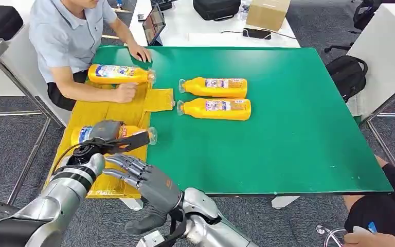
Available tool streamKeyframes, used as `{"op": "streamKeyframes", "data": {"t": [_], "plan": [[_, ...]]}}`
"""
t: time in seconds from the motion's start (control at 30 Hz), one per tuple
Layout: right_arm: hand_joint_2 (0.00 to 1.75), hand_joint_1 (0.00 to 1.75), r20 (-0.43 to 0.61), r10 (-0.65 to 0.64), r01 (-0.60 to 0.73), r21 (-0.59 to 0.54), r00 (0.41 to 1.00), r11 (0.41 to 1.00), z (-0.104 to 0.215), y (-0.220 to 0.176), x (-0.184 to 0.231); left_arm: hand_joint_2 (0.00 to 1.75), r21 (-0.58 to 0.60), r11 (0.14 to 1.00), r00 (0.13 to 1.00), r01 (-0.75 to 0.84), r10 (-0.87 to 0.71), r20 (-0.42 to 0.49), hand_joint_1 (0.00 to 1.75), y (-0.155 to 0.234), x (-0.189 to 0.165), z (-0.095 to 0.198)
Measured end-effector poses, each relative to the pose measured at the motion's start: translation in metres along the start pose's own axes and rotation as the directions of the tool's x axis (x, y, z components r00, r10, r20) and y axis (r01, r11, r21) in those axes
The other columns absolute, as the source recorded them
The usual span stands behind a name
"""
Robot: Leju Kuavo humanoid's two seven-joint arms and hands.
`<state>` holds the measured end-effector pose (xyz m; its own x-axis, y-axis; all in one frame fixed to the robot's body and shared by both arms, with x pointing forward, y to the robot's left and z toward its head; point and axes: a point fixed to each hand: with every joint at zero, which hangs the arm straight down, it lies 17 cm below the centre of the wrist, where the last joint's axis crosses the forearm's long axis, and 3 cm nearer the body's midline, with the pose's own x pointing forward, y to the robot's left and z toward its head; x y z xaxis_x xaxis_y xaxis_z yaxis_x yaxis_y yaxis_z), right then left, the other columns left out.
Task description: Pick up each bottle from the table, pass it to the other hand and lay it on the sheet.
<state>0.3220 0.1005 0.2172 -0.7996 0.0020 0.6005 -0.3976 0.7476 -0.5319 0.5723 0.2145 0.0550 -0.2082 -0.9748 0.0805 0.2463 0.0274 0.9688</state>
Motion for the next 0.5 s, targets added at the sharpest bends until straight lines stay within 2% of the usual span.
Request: {"op": "streamKeyframes", "data": {"t": [0.1, 0.17, 0.2, 0.23, 0.27, 0.37, 0.5], "plan": [[0.00, 0.00, 0.004, -0.008, 0.008, 0.002, 1.000, 1.000, -0.001, 0.001, 0.002, 1.75, -0.044, 0.999, 0.999, 0.032, -0.032, 0.003, 1.75, -0.010, -0.003, 0.001], [0.00, 0.00, 0.004, -0.016, 0.016, 0.002, 1.000, 1.000, -0.001, 0.002, 0.002, 1.75, -0.057, 0.998, 0.999, 0.037, -0.037, 0.005, 1.66, -0.014, -0.003, 0.002], [0.00, 0.00, 0.004, -0.020, 0.020, 0.001, 1.000, 1.000, -0.002, 0.002, 0.002, 1.75, -0.068, 0.997, 0.999, 0.033, -0.032, 0.009, 1.54, -0.016, -0.002, 0.002], [0.00, 0.00, 0.005, -0.024, 0.024, 0.002, 1.000, 1.000, -0.002, 0.002, 0.003, 1.75, -0.086, 0.996, 1.000, 0.022, -0.020, 0.017, 0.07, -0.020, -0.001, 0.003], [0.00, 0.00, 0.006, -0.027, 0.027, 0.003, 1.000, 1.000, -0.003, 0.003, 0.003, 1.75, -0.101, 0.995, 1.000, 0.005, -0.002, 0.025, 0.00, -0.023, 0.000, 0.004], [0.00, 0.00, 0.011, -0.053, 0.052, 0.016, 0.999, 0.999, -0.004, 0.006, 0.005, 1.75, -0.183, 0.969, 0.980, -0.167, 0.184, 0.078, 0.00, -0.033, 0.010, 0.009], [0.00, 0.00, 0.026, -0.082, 0.081, 0.035, 0.996, 0.996, -0.007, 0.012, 0.011, 1.75, -0.288, 0.886, 0.898, -0.363, 0.415, 0.147, 0.00, -0.030, 0.017, 0.019]]}}
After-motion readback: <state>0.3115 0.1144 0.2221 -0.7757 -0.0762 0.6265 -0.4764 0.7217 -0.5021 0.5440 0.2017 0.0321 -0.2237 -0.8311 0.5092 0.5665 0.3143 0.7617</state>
